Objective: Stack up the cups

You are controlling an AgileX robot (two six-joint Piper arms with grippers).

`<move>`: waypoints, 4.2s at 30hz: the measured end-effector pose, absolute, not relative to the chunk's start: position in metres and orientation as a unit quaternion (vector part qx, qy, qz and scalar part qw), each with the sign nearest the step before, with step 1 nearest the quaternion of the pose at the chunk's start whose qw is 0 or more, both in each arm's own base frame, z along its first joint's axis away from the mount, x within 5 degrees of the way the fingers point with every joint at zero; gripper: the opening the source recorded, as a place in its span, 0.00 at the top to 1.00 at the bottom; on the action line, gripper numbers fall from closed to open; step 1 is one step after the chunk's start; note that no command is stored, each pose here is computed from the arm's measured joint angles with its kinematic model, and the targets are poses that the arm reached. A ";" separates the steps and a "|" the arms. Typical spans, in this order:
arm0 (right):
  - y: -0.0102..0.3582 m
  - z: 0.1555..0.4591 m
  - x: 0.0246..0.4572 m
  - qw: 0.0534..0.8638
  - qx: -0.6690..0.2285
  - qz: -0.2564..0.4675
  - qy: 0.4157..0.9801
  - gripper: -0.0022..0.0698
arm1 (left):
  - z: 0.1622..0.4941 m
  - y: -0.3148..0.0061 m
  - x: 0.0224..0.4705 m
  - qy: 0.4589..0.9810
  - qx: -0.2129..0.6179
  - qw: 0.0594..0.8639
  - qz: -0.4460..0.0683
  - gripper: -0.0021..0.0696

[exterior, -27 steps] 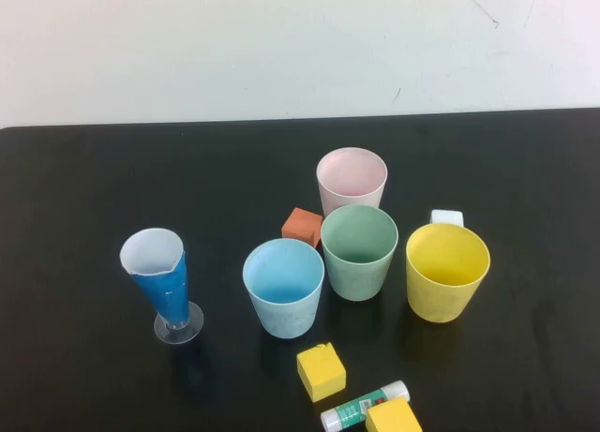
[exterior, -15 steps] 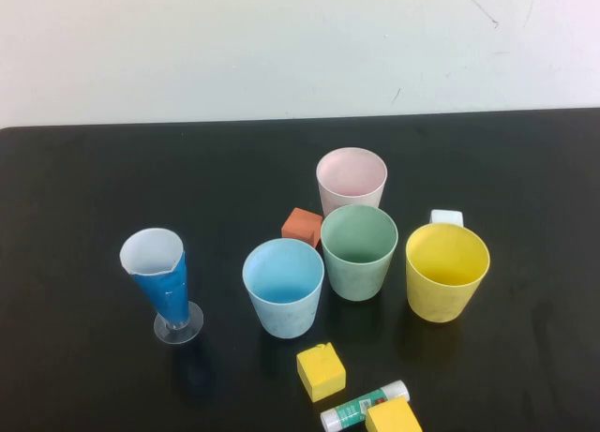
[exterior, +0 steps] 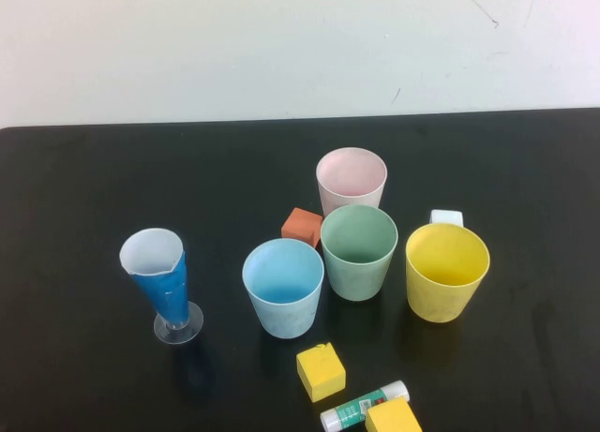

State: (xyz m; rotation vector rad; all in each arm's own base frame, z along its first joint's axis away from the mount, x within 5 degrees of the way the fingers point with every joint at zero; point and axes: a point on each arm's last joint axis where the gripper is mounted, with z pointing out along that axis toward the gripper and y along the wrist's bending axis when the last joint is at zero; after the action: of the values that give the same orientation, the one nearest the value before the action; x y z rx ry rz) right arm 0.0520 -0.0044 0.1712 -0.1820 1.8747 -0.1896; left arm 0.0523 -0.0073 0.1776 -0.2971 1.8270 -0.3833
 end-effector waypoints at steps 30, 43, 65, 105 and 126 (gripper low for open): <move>0.011 0.178 0.054 0.589 0.169 0.215 0.761 0.97 | 0.199 -0.016 0.054 0.615 -0.355 0.525 -0.469 0.97; 0.011 0.178 0.054 0.590 0.165 0.210 0.762 0.97 | 0.287 -0.032 0.057 0.803 -0.045 0.535 -0.257 0.97; 0.012 0.175 0.053 0.580 0.135 0.190 0.780 0.97 | 0.396 -0.088 0.216 0.921 0.226 0.283 -0.142 0.97; 0.012 0.175 0.053 0.584 0.119 0.179 0.783 0.97 | 0.262 -0.202 0.359 0.943 0.321 0.067 -0.051 0.77; 0.012 0.175 0.053 0.584 0.119 0.179 0.783 0.97 | 0.385 -0.175 0.300 0.922 0.304 0.215 -0.105 0.96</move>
State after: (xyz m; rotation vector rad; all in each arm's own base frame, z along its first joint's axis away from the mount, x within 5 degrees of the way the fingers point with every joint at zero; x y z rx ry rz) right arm 0.0526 0.0120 0.1747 0.2777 1.8277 0.4169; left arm 0.2998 -0.1751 0.3854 0.8419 2.5566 -0.2910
